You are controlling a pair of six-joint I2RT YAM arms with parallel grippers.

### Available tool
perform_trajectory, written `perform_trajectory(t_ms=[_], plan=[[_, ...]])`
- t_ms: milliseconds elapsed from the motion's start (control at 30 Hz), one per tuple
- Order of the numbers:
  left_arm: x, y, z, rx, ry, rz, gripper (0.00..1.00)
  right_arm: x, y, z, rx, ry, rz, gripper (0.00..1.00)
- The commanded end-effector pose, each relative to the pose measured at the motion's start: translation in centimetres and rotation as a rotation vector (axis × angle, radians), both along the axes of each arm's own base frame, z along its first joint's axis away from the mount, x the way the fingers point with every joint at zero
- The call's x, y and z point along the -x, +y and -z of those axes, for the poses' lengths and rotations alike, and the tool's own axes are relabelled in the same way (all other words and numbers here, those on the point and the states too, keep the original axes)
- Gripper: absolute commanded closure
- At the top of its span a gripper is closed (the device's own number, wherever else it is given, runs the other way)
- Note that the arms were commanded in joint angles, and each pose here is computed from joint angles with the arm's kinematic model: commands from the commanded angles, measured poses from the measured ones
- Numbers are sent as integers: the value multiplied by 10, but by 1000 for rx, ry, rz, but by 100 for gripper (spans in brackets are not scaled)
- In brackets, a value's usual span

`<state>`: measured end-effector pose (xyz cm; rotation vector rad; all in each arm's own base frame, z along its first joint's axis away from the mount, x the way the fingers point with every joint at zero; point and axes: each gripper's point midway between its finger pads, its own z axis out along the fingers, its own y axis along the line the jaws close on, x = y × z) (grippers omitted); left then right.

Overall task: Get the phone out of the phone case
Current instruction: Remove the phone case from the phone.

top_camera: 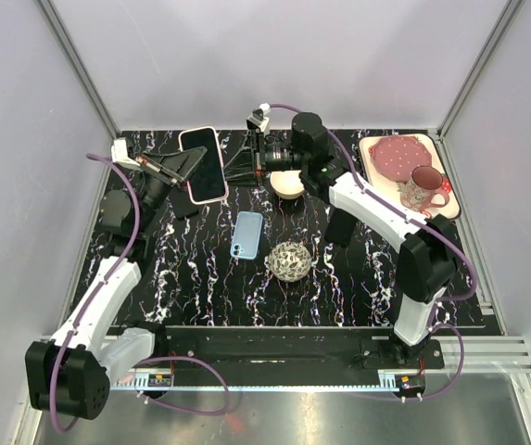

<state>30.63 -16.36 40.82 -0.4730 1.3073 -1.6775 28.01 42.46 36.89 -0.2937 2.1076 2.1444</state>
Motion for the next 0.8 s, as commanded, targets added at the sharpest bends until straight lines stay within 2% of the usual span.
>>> perform_trajectory(t_ms=[0, 167, 333, 533, 600, 633, 700, 767], plan=[[90, -52, -16, -122, -164, 353, 100, -79, 6, 27, 31, 65, 428, 69], [88, -53, -10, -91, -141, 381, 100, -63, 24, 25, -46, 75, 325, 69], [84, -53, -6, -73, -123, 362, 100, -51, 42, 22, -76, 63, 286, 67], [86, -52, -12, -48, -116, 372, 100, -46, 47, 9, -115, 22, 239, 70], [88, -52, -13, -45, -118, 384, 100, -46, 47, 8, -100, -11, 233, 74], [89, -53, -12, -47, -113, 395, 100, -45, 46, 4, -102, -45, 235, 86], [91, -53, -10, -47, -114, 403, 100, -45, 44, 5, -88, -55, 241, 100], [92, -53, -5, -45, -107, 409, 100, -45, 40, 9, -80, -54, 252, 100]])
